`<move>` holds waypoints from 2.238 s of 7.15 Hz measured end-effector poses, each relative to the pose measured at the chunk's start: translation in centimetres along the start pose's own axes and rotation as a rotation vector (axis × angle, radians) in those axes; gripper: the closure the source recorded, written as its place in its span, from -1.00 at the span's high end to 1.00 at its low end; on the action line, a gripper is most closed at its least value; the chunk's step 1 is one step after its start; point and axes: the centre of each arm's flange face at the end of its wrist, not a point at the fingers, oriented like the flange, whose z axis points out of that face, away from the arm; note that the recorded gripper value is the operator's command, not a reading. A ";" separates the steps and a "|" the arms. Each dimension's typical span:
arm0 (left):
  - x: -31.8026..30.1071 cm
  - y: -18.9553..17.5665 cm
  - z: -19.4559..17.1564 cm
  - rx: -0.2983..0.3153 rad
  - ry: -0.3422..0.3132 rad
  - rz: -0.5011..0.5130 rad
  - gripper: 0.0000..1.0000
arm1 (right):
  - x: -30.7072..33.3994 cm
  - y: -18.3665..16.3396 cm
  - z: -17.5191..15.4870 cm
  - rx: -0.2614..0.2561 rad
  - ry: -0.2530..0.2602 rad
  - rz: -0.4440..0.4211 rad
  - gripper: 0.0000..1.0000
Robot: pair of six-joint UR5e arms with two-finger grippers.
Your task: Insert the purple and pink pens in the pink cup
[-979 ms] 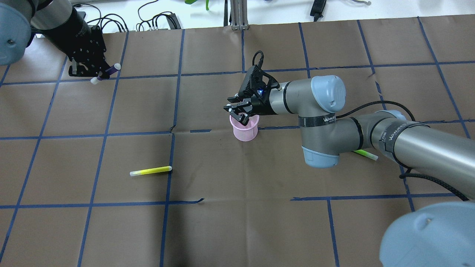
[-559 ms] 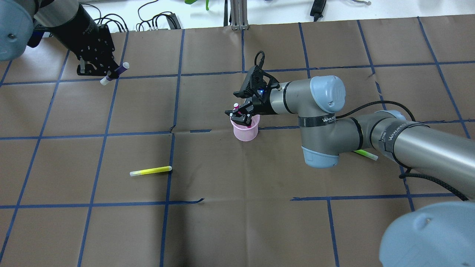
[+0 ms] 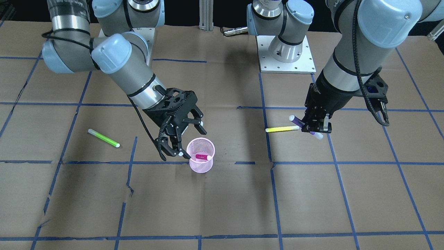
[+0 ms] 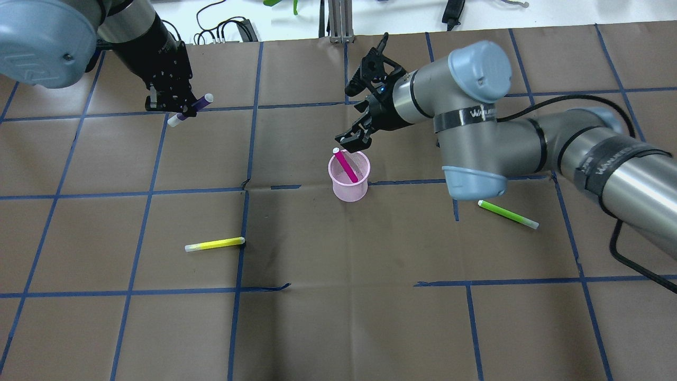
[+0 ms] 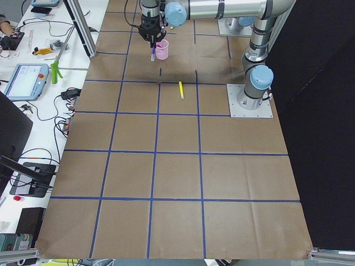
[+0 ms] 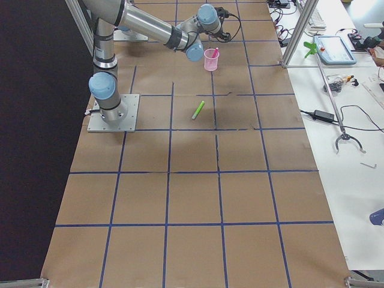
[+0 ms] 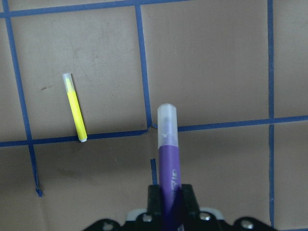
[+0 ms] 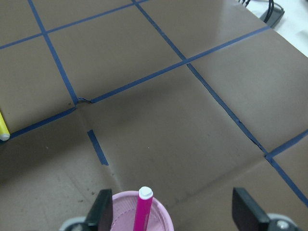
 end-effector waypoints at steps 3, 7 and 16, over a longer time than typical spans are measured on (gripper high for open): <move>0.2 0.1 0.2 -0.005 -0.001 -0.078 -1.00 | 1.0 2.4 -9.7 -0.286 0.024 0.265 1.00; 0.6 1.8 1.2 -0.148 -0.004 -0.131 -1.00 | 5.7 5.2 -21.0 -0.541 0.282 0.850 1.00; 2.6 18.5 8.5 -0.569 0.027 -0.188 -1.00 | 3.6 2.3 -20.2 -0.525 0.307 1.039 0.99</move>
